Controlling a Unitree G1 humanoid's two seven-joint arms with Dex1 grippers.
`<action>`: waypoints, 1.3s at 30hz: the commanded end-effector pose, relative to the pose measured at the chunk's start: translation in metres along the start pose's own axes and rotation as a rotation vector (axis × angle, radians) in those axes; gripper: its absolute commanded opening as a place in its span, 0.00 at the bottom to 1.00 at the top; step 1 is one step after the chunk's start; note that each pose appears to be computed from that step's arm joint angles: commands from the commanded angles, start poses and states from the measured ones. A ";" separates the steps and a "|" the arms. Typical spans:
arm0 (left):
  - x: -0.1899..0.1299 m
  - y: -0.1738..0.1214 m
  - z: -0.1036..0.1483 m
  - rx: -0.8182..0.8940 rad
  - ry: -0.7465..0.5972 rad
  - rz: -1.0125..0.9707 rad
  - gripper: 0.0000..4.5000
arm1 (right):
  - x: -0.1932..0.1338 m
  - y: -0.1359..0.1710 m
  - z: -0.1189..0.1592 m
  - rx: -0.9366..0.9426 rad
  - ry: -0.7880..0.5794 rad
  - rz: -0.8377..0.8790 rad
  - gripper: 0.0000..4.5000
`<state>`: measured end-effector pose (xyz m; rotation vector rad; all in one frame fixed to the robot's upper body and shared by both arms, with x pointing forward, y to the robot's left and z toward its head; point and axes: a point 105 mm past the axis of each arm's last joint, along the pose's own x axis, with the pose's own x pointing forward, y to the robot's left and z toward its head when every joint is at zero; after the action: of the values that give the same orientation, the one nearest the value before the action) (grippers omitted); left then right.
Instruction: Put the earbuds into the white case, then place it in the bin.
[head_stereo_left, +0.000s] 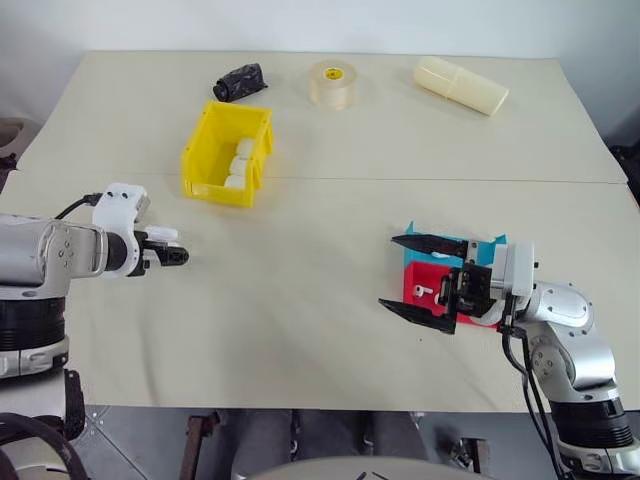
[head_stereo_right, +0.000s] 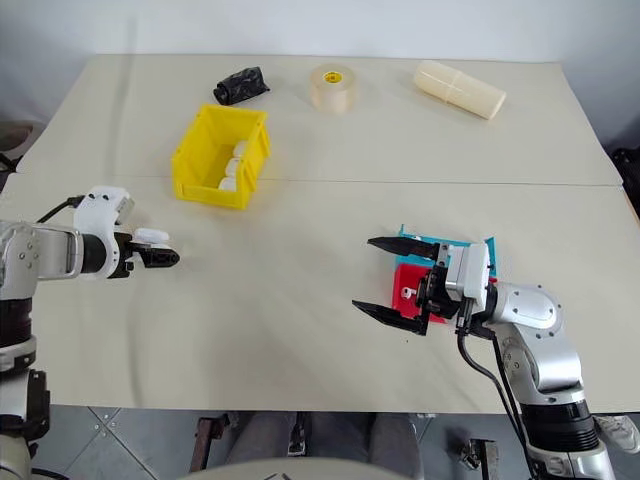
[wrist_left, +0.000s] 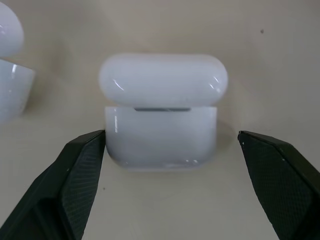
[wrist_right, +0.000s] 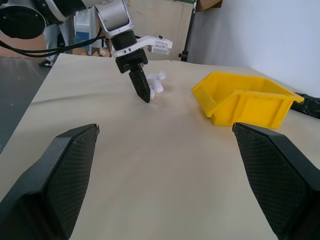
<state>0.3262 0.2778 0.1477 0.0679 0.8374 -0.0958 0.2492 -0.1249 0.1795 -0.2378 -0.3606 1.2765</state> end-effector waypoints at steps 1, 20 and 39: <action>0.004 0.001 0.001 -0.005 -0.003 0.004 1.00 | 0.003 0.003 0.009 -0.039 -0.030 0.003 1.00; -0.019 -0.002 -0.022 0.067 -0.263 -0.124 0.62 | -0.002 0.000 0.000 -0.023 -0.021 -0.014 1.00; -0.074 -0.163 -0.012 0.585 -1.134 -1.009 0.62 | -0.056 -0.004 0.010 -0.072 0.153 -0.164 1.00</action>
<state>0.2542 0.1315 0.1867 0.0833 -0.3252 -1.1647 0.2405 -0.1733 0.1670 -0.3155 -0.2417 1.1163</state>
